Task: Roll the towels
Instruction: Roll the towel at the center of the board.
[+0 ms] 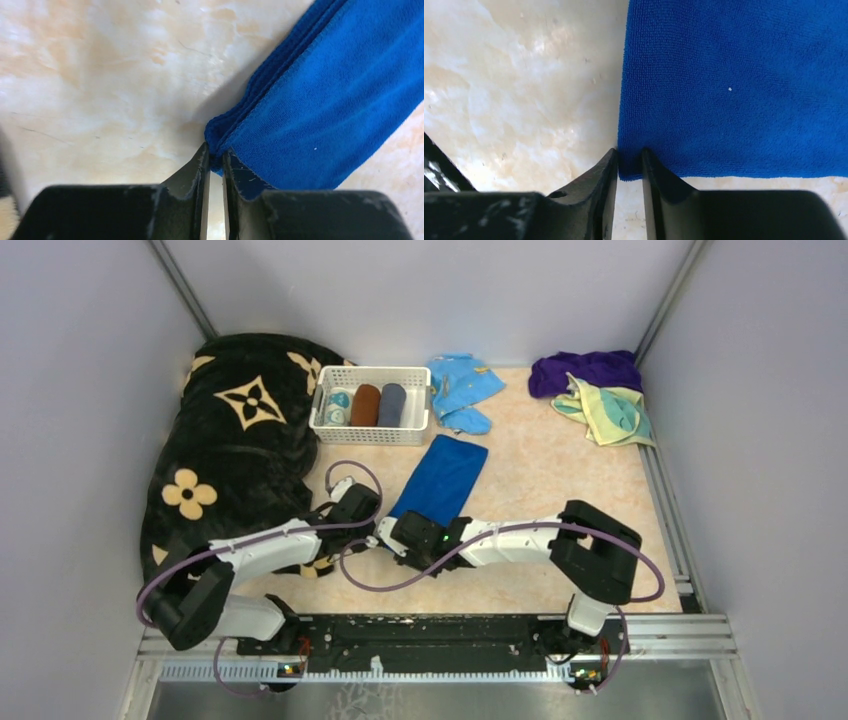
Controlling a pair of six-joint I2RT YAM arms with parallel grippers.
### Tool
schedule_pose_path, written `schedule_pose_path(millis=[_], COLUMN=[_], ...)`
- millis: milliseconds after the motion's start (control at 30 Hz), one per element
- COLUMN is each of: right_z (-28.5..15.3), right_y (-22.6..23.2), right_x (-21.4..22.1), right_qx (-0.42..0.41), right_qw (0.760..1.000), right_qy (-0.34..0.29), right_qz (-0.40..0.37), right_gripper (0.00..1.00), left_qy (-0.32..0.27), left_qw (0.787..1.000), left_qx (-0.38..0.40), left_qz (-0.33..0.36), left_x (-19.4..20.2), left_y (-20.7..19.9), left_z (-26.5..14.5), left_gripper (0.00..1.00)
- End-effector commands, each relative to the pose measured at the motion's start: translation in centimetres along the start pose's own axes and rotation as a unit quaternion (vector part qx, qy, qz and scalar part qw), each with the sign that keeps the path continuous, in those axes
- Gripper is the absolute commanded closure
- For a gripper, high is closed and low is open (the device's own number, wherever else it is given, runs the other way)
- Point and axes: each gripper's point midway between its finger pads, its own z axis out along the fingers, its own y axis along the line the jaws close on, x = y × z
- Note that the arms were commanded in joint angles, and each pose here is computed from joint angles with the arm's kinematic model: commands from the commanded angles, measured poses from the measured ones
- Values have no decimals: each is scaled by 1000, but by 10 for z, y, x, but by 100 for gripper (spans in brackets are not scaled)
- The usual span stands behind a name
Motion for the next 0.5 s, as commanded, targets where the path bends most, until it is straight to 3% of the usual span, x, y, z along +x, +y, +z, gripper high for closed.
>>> schedule_pose_path(millis=[0,200,467], right_z=[13,2,-19], right_y=[16,38,36], right_x=[7,-27,-63], right_qx=[-17,-87,-189], right_qw=[999,995,968], right_qy=[40,-16,-98], right_qz=[11,36,136], right_gripper=[78,100,100], left_qy=[-24,-37,-61], left_qw=[996,997,998], left_qx=[-77,-63,-2], left_qz=[27,18,-5], left_x=[-11,-26,-50], left_y=[43,37,15], left_z=[-2,-9,-35], left_gripper=[79,65,43])
